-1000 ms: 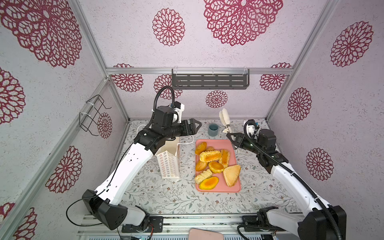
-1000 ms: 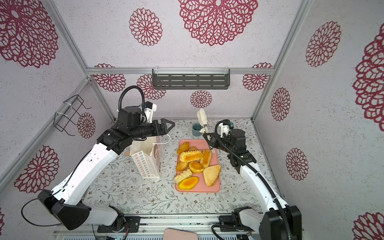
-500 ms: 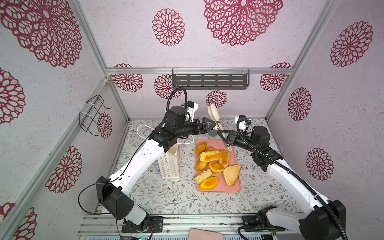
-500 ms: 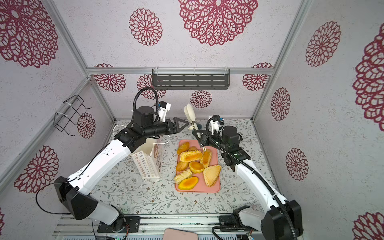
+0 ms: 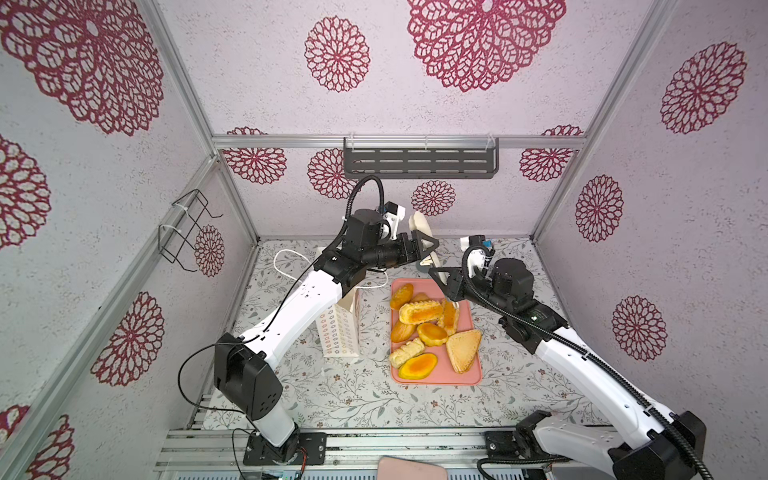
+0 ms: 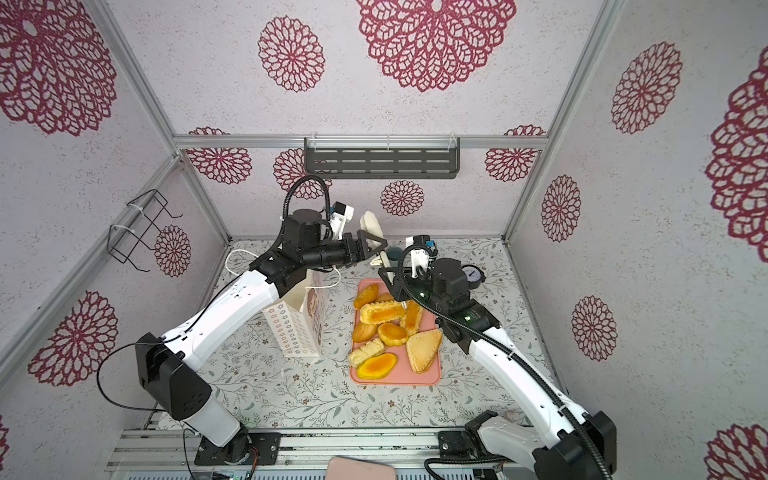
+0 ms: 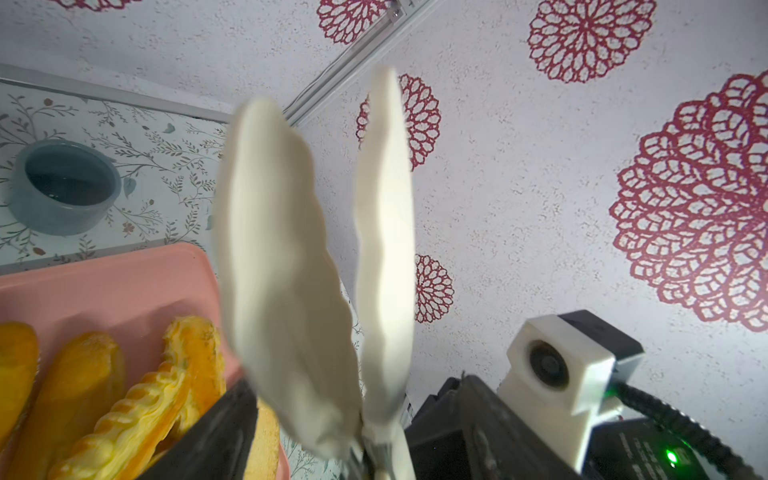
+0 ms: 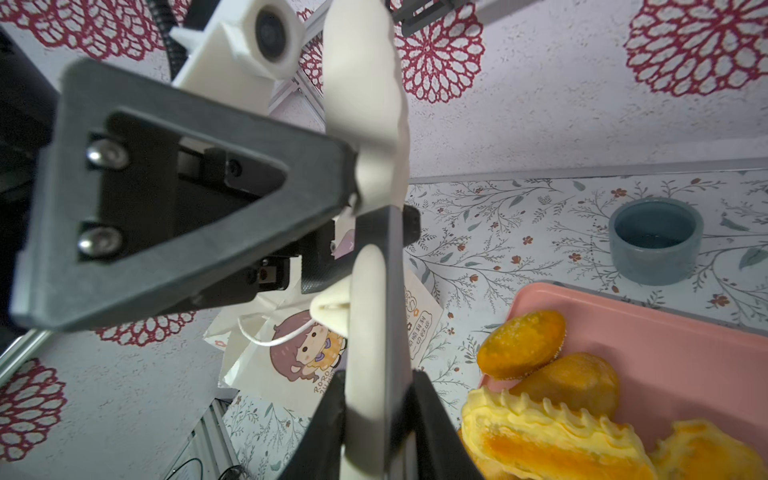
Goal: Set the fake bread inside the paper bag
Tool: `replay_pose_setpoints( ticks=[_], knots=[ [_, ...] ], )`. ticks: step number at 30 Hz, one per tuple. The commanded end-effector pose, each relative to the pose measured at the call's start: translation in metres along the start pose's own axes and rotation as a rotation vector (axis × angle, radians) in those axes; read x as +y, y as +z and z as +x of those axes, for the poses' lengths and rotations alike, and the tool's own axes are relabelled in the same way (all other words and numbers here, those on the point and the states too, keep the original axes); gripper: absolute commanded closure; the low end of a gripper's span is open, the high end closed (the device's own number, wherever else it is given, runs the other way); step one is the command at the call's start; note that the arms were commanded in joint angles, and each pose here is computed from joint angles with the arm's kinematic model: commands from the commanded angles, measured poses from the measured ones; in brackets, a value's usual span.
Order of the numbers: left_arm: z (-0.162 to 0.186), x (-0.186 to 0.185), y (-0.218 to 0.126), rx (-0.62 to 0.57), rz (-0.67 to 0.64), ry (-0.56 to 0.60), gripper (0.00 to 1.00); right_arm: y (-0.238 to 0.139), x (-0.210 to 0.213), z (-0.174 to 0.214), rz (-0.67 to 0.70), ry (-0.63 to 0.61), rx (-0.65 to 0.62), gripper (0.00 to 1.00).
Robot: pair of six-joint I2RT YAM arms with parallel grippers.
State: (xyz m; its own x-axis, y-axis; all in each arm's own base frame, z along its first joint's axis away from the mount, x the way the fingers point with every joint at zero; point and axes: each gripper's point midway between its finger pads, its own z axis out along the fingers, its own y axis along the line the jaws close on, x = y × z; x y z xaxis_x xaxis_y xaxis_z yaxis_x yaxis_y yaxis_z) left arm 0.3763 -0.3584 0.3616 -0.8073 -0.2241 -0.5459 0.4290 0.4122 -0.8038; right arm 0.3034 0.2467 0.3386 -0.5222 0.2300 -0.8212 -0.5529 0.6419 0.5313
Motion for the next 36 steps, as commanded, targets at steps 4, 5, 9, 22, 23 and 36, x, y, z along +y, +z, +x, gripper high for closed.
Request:
replay_pose_setpoints(
  ticks=[4,5,9,22,23,36],
  knots=[
    [-0.015,-0.035,-0.003,-0.027,0.182,-0.04,0.41,-0.021,0.018,-0.033,0.028,-0.13,-0.111,0.74],
    [-0.016,-0.037,-0.004,-0.028,0.201,-0.047,0.44,-0.022,0.017,-0.033,0.036,-0.136,-0.111,0.73],
    [-0.015,-0.045,-0.008,-0.022,0.252,-0.048,0.62,-0.028,0.016,-0.033,0.051,-0.153,-0.114,0.67],
    [-0.016,-0.069,-0.027,0.032,0.444,0.057,0.77,-0.036,0.021,-0.03,0.031,-0.163,-0.018,0.01],
    [-0.017,-0.071,-0.029,0.041,0.468,0.065,0.77,-0.035,0.018,-0.029,0.036,-0.149,-0.001,0.01],
    [-0.011,-0.08,-0.033,0.127,0.548,0.133,0.74,-0.004,0.065,-0.021,-0.388,0.106,0.189,0.38]
  ],
)
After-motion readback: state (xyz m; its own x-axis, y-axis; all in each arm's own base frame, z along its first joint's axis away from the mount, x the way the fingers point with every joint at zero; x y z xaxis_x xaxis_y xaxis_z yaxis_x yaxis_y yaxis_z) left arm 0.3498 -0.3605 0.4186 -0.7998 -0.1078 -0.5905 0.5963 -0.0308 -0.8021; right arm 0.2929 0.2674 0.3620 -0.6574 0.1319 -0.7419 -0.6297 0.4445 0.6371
